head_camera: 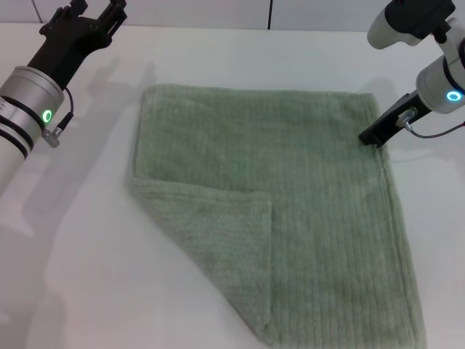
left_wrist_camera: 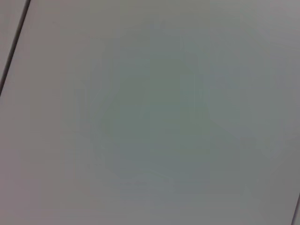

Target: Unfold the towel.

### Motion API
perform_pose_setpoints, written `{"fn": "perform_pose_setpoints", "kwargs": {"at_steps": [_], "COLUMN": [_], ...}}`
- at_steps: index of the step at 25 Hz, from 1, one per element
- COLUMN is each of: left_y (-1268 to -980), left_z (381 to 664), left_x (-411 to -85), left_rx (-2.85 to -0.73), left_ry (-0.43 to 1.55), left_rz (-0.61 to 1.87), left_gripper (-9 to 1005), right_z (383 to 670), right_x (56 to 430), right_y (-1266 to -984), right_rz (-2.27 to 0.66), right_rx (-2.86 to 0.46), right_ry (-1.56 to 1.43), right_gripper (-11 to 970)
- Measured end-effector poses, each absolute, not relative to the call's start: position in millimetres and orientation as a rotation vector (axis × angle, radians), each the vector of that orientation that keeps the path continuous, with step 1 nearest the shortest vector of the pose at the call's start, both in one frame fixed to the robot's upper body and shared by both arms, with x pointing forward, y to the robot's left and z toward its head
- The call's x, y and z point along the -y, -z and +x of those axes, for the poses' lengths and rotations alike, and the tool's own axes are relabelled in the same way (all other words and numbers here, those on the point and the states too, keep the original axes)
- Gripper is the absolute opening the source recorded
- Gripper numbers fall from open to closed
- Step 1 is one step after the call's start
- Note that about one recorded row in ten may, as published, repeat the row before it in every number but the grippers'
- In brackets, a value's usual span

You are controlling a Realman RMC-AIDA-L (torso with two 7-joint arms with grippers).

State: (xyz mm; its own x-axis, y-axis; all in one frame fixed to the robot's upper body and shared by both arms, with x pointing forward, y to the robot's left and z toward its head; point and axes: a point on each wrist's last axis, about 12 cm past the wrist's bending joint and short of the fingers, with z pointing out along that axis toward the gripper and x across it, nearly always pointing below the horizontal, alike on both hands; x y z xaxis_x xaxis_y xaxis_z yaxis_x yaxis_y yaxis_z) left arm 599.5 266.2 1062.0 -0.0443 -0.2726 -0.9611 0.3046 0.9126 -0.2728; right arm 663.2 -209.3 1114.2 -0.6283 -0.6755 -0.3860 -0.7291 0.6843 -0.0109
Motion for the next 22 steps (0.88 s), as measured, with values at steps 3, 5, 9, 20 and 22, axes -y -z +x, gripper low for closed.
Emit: {"fn": "perform_pose_setpoints", "kwargs": {"at_steps": [3, 5, 9, 20, 22], "left_y": [-1061.7, -1061.8, -1061.7, -1093.2, -1104.0], "left_z": [599.2, 599.2, 599.0, 609.1, 611.3], "left_x": [-266.4, -266.5, -265.7, -251.5, -250.1], "left_rx": [-1.547, -1.546, -1.547, -1.602, -1.633], "left_ry": [0.466, 0.467, 0.475, 0.743, 0.798], "left_rz": [0.025, 0.025, 0.026, 0.280, 0.348], "left_gripper": [757, 756, 756, 756, 756], "right_z": [663.7, 663.7, 663.7, 663.2, 663.0], "right_x": [210.2, 210.3, 210.4, 210.4, 210.5], "right_y": [-1114.6, -1114.7, -1114.5, -1113.9, -1113.8], "right_rz": [-1.101, -1.102, -1.103, -1.111, -1.111], "right_rx": [-2.537, -2.537, -2.537, -2.539, -2.540], "right_ry": [-0.203, -0.203, -0.202, -0.197, -0.198], "right_gripper": [-1, -1, -1, -1, -1]}}
